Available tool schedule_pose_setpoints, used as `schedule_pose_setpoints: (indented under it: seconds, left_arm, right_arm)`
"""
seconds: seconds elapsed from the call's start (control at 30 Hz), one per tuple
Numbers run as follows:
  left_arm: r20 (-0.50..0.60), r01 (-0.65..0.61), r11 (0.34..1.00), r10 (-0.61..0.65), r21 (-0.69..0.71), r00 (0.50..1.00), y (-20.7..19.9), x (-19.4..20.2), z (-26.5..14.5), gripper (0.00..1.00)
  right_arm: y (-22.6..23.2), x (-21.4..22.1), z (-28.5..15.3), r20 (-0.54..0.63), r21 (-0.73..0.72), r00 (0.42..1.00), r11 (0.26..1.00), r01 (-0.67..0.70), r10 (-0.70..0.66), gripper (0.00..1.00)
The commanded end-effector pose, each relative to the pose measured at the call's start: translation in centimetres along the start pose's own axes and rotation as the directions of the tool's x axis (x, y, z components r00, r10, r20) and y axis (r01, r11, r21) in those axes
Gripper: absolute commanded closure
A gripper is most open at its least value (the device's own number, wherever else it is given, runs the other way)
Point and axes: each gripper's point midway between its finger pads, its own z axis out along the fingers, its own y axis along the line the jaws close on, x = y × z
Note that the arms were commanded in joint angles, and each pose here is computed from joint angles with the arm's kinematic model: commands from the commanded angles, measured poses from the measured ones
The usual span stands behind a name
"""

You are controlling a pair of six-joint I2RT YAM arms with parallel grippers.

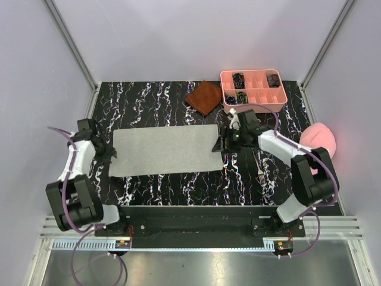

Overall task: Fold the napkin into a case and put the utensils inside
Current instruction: Fold and flatten the napkin at the center of the board, then smooth out the rectangle-folded napkin at the center of the board.

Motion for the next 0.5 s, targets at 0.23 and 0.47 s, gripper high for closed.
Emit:
schedule_pose_setpoints:
  seconds: [0.23, 0.47]
  left_arm:
    - [-0.219, 0.016, 0.999, -0.026, -0.047, 0.975, 1.5, 3.1, 6.1, 0.82]
    - [-0.192, 0.115, 0.972, -0.155, -0.206, 0.969, 6.3, 3.1, 5.4, 0.83]
  right_arm:
    - [2.1, 3.0, 6.1, -0.120, -0.042, 0.991, 0.998, 0.053, -0.057, 0.41]
    - [1.9, 7.4, 7.1, -0.201, -0.041, 0.977, 0.997, 0.061, -0.068, 0.41]
